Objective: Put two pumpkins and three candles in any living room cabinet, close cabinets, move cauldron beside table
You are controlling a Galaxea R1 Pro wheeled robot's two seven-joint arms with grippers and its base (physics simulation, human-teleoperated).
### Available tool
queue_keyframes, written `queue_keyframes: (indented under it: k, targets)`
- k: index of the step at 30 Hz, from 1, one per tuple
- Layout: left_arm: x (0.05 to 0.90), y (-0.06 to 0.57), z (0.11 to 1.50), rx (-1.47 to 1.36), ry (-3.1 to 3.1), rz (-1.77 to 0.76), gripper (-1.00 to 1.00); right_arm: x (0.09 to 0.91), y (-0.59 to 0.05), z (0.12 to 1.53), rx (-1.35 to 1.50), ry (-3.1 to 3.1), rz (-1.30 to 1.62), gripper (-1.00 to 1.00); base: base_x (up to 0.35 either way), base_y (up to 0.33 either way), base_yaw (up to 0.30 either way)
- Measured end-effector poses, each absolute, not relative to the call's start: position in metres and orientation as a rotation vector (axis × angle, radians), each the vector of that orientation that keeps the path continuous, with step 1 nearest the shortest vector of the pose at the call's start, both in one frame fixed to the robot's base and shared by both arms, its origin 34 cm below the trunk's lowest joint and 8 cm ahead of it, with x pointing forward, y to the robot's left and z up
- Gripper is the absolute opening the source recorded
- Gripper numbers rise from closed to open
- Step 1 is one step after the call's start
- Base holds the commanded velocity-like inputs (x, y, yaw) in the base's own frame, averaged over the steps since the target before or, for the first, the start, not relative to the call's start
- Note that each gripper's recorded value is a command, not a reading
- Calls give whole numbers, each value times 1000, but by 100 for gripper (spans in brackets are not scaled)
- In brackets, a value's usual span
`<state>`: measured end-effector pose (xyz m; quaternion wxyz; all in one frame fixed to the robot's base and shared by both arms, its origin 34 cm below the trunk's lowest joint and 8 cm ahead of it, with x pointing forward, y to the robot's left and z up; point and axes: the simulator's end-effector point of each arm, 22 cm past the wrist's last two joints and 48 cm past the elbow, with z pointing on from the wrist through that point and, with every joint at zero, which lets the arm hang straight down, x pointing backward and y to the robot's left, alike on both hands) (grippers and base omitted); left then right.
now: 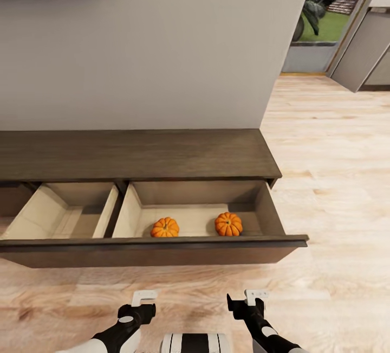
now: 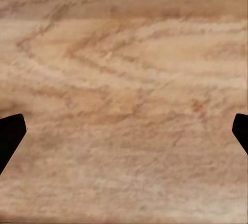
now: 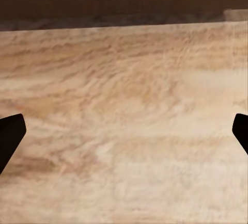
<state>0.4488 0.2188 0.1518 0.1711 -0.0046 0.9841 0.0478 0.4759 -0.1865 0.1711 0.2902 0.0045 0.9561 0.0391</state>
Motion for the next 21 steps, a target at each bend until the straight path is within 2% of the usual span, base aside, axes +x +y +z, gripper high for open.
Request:
queue_keyframes:
  k: [21]
  targets:
    - [451,206,116,-23,2780,98,100,460,-182,129,-73,2570,106,100,0,0,18]
